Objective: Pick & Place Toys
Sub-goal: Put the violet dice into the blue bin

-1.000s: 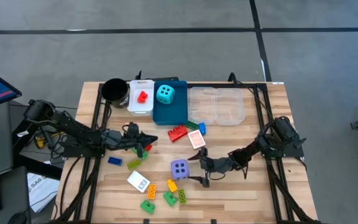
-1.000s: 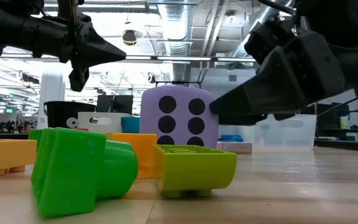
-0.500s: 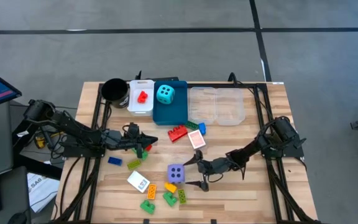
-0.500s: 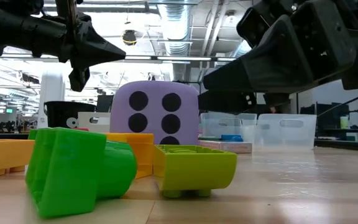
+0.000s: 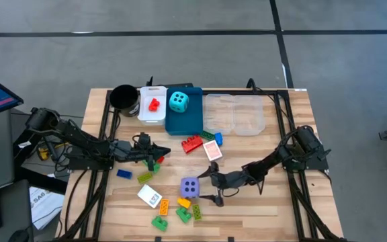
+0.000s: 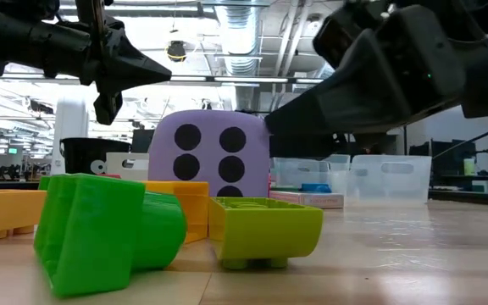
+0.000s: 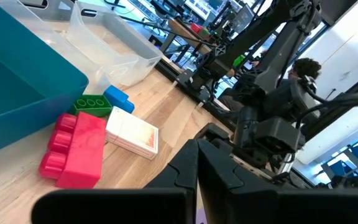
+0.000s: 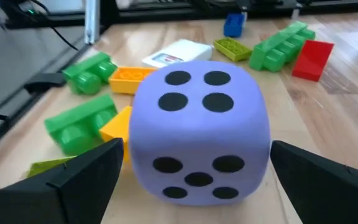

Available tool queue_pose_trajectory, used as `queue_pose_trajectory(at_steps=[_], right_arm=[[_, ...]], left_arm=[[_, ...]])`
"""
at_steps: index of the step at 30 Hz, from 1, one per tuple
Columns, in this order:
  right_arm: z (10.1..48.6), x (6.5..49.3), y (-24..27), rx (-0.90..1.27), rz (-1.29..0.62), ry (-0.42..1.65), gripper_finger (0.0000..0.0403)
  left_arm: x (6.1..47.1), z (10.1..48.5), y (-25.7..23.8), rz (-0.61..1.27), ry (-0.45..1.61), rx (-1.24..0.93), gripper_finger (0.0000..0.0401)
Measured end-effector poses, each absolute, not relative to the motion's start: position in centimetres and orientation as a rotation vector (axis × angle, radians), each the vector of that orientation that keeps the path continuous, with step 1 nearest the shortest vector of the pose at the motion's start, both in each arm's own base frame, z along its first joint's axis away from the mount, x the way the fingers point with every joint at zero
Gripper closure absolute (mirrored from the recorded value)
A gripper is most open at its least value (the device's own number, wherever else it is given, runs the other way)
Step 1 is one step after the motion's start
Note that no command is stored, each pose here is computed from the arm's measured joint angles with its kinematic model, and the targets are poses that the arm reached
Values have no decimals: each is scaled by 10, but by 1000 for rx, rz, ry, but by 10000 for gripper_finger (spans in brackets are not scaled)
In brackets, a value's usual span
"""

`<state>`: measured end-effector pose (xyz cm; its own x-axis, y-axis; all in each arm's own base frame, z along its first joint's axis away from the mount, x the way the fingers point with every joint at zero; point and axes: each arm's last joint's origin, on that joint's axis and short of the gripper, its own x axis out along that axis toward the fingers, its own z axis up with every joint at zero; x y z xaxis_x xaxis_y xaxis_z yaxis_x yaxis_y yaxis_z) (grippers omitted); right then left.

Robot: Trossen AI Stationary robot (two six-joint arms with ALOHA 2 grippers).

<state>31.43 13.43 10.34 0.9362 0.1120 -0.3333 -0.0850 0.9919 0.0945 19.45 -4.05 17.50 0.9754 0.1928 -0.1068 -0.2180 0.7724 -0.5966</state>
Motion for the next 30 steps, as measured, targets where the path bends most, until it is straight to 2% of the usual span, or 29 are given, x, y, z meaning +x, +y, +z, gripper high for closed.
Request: queue_pose_trajectory(at_steps=[11,19,22,30], right_arm=[[120,342,142,22,59,432,3],[123,353,133,87,-4,520,8],[124,355,128,119,-28,523,27],[126,361,117,187,-69,473,117]], left_arm=[[194,175,-41,219,42,-651,401],[192,175,-50,176,57,-649,401],[191,175,-53,159,63,-649,401],[190,175,-58,137,70,-643,401]])
